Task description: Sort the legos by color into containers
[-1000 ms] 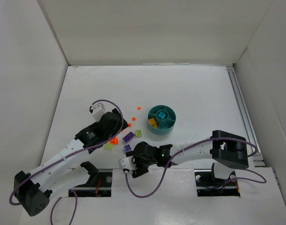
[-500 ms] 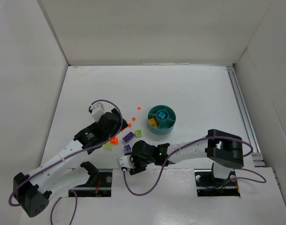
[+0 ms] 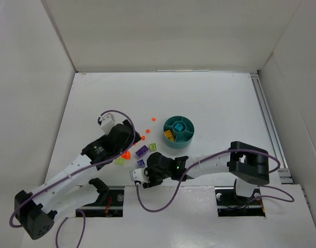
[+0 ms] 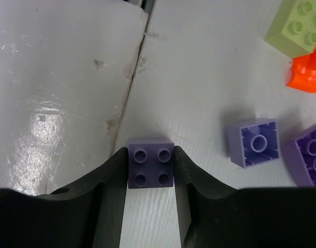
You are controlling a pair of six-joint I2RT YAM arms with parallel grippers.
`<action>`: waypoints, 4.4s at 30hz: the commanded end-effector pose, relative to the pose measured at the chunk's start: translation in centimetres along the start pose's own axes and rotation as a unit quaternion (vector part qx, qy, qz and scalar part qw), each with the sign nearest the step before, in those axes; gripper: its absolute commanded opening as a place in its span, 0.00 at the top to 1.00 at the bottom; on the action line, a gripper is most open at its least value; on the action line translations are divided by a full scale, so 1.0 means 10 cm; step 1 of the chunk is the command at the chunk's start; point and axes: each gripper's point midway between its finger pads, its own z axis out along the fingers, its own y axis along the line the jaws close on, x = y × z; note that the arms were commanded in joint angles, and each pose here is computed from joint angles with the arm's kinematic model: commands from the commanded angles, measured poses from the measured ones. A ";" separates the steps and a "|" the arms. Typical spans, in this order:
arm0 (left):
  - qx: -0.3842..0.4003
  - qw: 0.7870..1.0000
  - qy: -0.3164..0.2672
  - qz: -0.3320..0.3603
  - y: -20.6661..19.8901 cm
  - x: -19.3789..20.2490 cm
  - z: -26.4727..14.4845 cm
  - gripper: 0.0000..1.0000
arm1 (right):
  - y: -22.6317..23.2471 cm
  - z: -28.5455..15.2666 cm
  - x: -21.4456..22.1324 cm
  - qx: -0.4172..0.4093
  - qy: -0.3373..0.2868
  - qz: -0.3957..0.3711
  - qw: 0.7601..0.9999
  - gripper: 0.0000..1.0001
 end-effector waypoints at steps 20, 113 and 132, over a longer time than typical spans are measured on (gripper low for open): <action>0.034 0.998 -0.013 0.049 -0.30 -0.12 0.09 0.00 | -1.61 -2.27 0.74 0.389 0.013 0.215 0.896 0.80; 0.009 0.942 0.157 0.296 -0.06 1.26 0.66 0.71 | -1.44 -2.38 0.89 0.367 0.005 0.220 0.904 0.21; 0.243 0.933 -0.010 0.266 -1.50 0.69 -0.11 0.78 | -1.22 -3.79 1.65 0.616 0.049 0.397 0.678 0.17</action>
